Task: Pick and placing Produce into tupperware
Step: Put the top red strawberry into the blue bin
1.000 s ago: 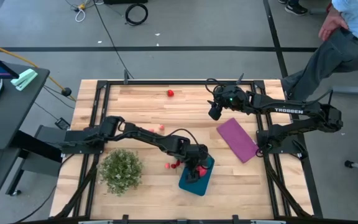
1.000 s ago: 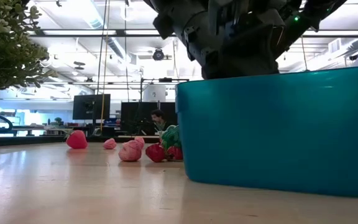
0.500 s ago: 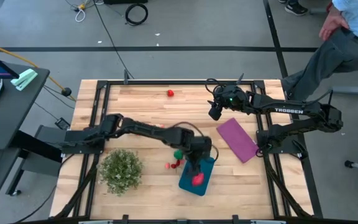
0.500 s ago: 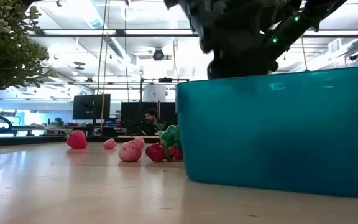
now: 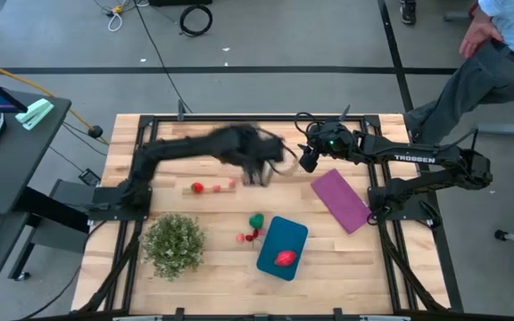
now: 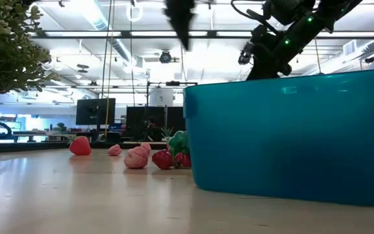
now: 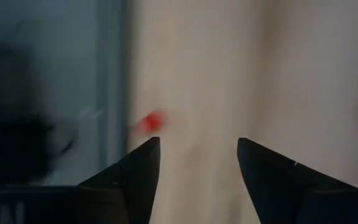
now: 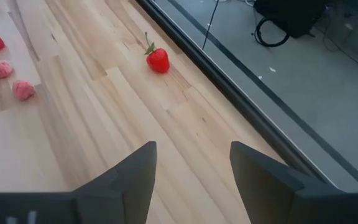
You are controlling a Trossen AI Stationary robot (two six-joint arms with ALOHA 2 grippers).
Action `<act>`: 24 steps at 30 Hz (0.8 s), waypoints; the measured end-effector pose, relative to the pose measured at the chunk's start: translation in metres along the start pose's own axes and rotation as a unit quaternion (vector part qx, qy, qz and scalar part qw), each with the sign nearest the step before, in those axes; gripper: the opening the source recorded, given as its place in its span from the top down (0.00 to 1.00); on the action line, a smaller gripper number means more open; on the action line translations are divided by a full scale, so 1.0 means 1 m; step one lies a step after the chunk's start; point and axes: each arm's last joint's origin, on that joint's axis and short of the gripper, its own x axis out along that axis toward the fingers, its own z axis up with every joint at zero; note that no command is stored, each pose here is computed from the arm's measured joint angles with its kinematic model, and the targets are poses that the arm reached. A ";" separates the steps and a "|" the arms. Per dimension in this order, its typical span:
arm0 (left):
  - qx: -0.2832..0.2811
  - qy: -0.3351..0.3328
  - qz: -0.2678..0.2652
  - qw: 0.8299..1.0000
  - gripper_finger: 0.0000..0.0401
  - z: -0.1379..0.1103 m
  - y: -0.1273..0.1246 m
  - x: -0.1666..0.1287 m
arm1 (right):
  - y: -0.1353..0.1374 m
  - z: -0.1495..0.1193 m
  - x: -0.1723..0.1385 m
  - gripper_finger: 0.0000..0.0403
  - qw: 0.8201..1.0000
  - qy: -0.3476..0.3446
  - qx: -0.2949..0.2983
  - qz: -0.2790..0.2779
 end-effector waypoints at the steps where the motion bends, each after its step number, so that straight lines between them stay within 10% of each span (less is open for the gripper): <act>1: -0.015 0.015 0.024 0.999 0.47 -0.010 0.013 -0.008 | 0.001 0.000 0.000 0.47 1.000 -0.001 -0.001 0.003; 17: -0.262 -0.004 0.119 0.958 0.56 -0.127 0.168 -0.076 | 0.029 0.012 0.046 0.48 0.975 -0.110 -0.154 0.117; 24: -0.227 0.000 0.078 0.971 0.55 -0.140 0.187 -0.068 | 0.018 0.040 0.102 0.51 0.974 -0.104 -0.122 0.158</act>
